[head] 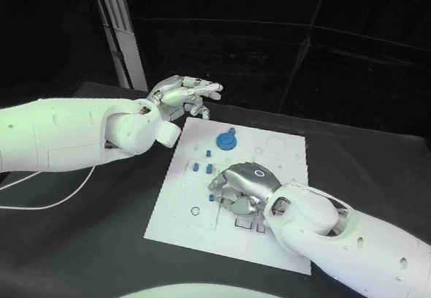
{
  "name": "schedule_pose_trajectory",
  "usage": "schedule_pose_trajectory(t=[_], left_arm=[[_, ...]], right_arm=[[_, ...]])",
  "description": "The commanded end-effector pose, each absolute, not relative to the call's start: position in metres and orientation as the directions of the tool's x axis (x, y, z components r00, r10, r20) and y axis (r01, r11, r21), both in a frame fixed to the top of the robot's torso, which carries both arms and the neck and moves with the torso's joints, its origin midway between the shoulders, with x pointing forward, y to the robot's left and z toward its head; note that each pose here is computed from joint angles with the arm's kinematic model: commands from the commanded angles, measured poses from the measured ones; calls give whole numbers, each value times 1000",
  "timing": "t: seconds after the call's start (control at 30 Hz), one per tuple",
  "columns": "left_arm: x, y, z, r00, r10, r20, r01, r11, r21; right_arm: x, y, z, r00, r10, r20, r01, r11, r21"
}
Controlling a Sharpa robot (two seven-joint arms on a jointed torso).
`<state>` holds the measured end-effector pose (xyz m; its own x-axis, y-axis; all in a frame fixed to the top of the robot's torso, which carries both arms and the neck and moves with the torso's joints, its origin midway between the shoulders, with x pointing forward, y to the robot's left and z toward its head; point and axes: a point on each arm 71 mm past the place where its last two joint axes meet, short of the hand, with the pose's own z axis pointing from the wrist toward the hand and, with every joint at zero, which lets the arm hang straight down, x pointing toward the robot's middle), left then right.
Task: Assemble the parts on the task board
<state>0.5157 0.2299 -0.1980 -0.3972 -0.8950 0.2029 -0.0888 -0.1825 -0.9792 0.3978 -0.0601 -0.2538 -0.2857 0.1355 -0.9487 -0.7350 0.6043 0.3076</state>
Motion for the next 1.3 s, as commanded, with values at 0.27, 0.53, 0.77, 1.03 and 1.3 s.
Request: schedule_pose_trajectory(t=[0.27,0.53,0.77,1.03,1.3], left_arm=[[516,230,-197,-405,-889,211,-92,-190,-977],[516,230,-197,-407,-889,212,-93,-190,-977],[516,230,-197,-407,-889,212,-92,-191,-977],[516,231,-197,-405,-890,211,-89,-191,-978],[516,232,-197,-404,-890,210,-89,-191,-978]], right_arm=[[410,-111,-227,-247,196,-949,-651,692,312],[429,-145,-215,-217,146,-965,-577,779,247],[434,-156,-217,-234,90,-968,-557,803,210],[434,-152,-220,-250,40,-967,-571,801,180],[436,-147,-223,-262,17,-965,-580,797,171]])
